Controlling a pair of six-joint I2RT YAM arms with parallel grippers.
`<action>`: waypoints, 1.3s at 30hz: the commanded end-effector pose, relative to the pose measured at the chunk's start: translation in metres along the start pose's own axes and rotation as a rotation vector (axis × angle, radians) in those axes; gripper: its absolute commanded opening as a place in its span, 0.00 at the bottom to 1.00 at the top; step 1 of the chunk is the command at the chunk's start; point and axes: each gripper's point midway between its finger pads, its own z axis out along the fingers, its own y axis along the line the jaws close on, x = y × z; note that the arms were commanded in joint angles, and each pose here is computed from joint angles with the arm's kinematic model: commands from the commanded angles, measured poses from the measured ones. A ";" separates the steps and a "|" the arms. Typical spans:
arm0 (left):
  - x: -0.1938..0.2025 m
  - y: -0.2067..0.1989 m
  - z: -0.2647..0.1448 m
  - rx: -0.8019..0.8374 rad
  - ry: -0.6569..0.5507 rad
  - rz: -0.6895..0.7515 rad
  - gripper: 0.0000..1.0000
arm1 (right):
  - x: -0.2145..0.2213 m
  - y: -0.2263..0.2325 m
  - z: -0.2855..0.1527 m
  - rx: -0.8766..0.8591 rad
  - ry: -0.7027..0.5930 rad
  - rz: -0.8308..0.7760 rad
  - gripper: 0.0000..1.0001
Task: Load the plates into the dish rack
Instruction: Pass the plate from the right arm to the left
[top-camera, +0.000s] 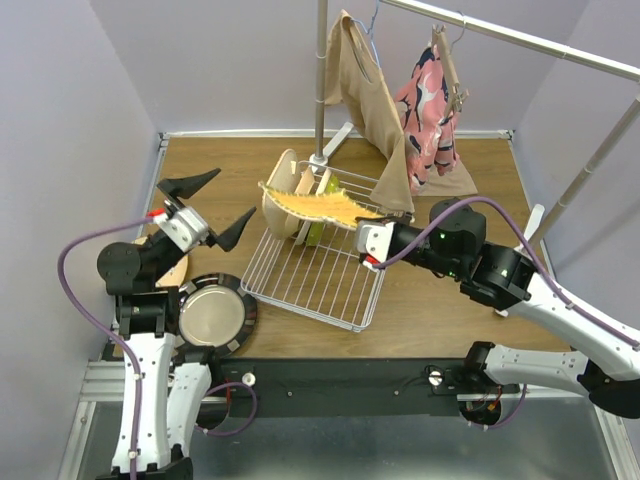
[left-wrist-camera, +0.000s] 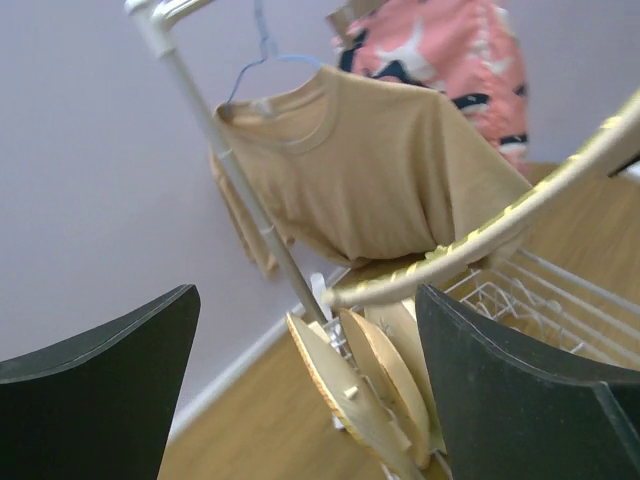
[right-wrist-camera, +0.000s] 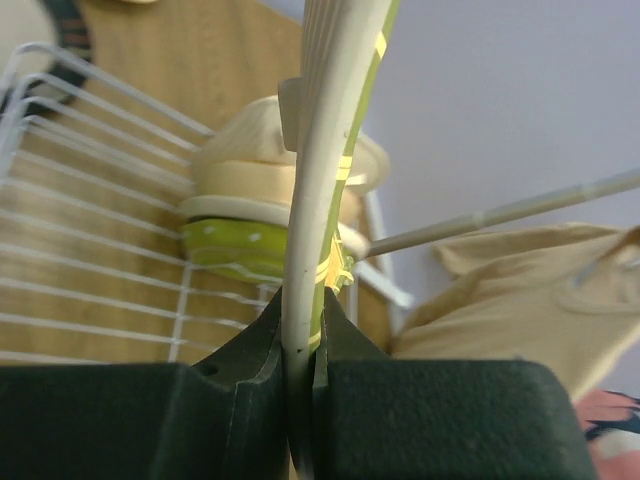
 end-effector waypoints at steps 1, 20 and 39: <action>-0.016 -0.039 -0.003 0.289 -0.096 0.330 0.97 | -0.017 0.015 -0.021 -0.112 -0.045 0.085 0.00; 0.004 -0.119 0.022 0.572 0.038 -0.016 0.94 | -0.004 0.029 -0.034 -0.251 0.063 0.008 0.01; 0.025 -0.138 0.026 0.663 0.200 0.065 0.92 | 0.001 0.034 -0.038 -0.282 0.091 0.010 0.01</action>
